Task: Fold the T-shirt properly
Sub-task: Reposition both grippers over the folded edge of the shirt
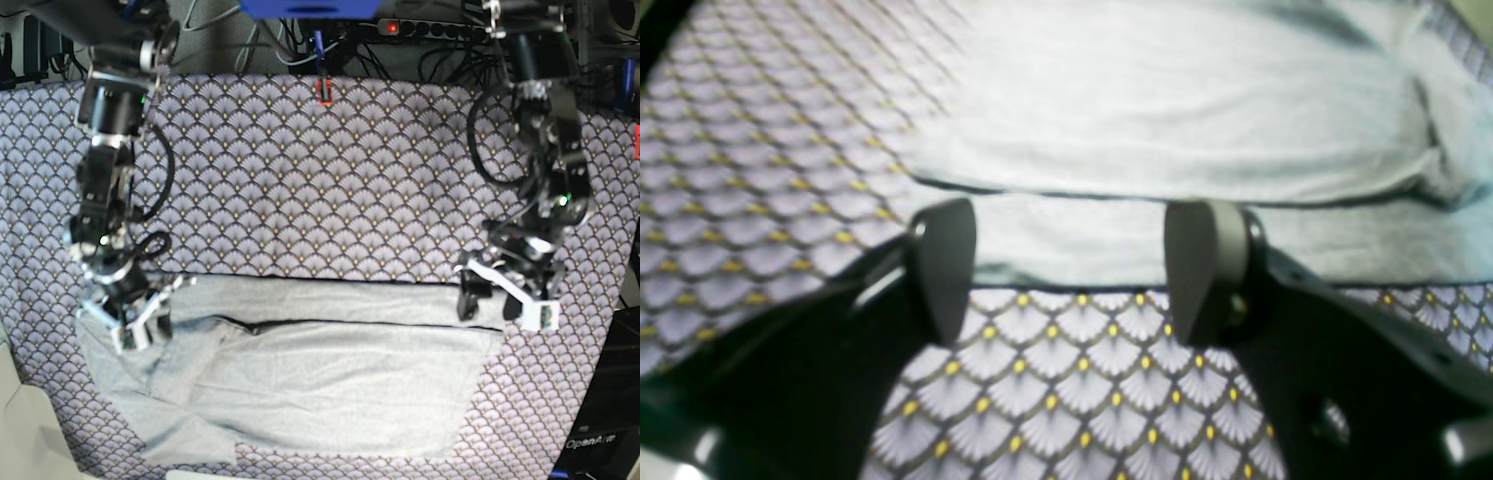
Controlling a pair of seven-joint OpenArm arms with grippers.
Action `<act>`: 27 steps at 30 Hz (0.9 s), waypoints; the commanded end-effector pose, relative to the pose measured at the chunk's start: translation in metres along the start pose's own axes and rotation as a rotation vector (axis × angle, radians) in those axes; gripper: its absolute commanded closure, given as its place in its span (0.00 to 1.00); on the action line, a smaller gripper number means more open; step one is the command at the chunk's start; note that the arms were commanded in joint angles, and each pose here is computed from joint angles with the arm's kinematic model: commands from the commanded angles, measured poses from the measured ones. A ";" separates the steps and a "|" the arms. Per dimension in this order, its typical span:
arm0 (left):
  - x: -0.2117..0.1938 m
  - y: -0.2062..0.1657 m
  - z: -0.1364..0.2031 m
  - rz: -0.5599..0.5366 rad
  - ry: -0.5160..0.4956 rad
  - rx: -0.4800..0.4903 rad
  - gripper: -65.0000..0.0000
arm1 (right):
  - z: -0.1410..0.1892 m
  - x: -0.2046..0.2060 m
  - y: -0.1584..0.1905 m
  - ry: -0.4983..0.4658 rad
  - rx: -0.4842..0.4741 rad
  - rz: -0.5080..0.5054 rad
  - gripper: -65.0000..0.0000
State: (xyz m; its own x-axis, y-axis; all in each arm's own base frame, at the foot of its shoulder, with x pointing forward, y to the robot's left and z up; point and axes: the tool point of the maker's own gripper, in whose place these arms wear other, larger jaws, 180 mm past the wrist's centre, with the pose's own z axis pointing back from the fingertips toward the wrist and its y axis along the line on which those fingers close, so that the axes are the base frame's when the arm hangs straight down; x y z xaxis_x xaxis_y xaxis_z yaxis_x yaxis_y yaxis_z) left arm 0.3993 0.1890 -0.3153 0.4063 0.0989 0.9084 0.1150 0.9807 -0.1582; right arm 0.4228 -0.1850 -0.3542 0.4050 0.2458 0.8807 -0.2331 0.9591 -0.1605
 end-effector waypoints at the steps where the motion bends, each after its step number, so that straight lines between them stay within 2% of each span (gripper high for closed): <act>1: 0.023 0.005 -0.007 -0.007 -0.051 0.003 0.37 | 0.003 0.023 -0.011 -0.064 -0.023 0.010 0.69; 3: 0.022 0.014 -0.023 0.024 -0.029 0.012 0.55 | 0.004 0.023 -0.008 -0.067 -0.022 0.009 0.69; 6: 0.014 0.025 -0.034 0.049 0.009 0.028 0.95 | 0.007 0.025 -0.011 -0.068 -0.029 0.018 0.69; 7: 0.007 0.034 -0.035 0.054 0.033 0.041 1.00 | 0.008 0.020 -0.010 -0.059 -0.027 0.018 0.69; 10: 0.007 0.040 -0.043 0.072 0.040 0.049 1.00 | 0.011 0.012 -0.018 -0.040 -0.037 0.032 0.69; 12: 0.006 0.042 -0.045 0.081 0.043 0.052 0.95 | 0.012 0.011 -0.018 -0.037 -0.037 0.033 0.69; 16: 0.012 0.055 -0.045 0.119 -0.013 0.082 0.86 | 0.012 0.011 -0.018 -0.037 -0.037 0.033 0.69; 20: 0.015 0.072 -0.050 0.182 -0.032 0.118 0.72 | 0.012 0.010 -0.017 -0.036 -0.036 0.031 0.69; 23: 0.001 0.082 -0.056 0.232 0.003 0.136 0.58 | 0.014 0.002 -0.015 -0.021 -0.032 0.030 0.69; 25: 0.003 0.086 -0.062 0.256 -0.019 0.145 0.49 | 0.014 0.001 -0.014 -0.020 -0.031 0.030 0.69; 27: 0.003 0.086 -0.067 0.267 -0.038 0.147 0.45 | 0.014 0.001 -0.014 -0.020 -0.031 0.030 0.69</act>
State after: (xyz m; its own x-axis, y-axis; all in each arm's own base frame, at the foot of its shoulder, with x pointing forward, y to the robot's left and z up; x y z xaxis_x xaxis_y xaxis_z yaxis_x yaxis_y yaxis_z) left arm 0.4548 0.2560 -0.3802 0.4380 0.3652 0.8215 -0.1466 0.9306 -0.3355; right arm 0.4011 -0.1976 -0.3687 0.4487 0.2742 0.8506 -0.2314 0.9550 -0.1858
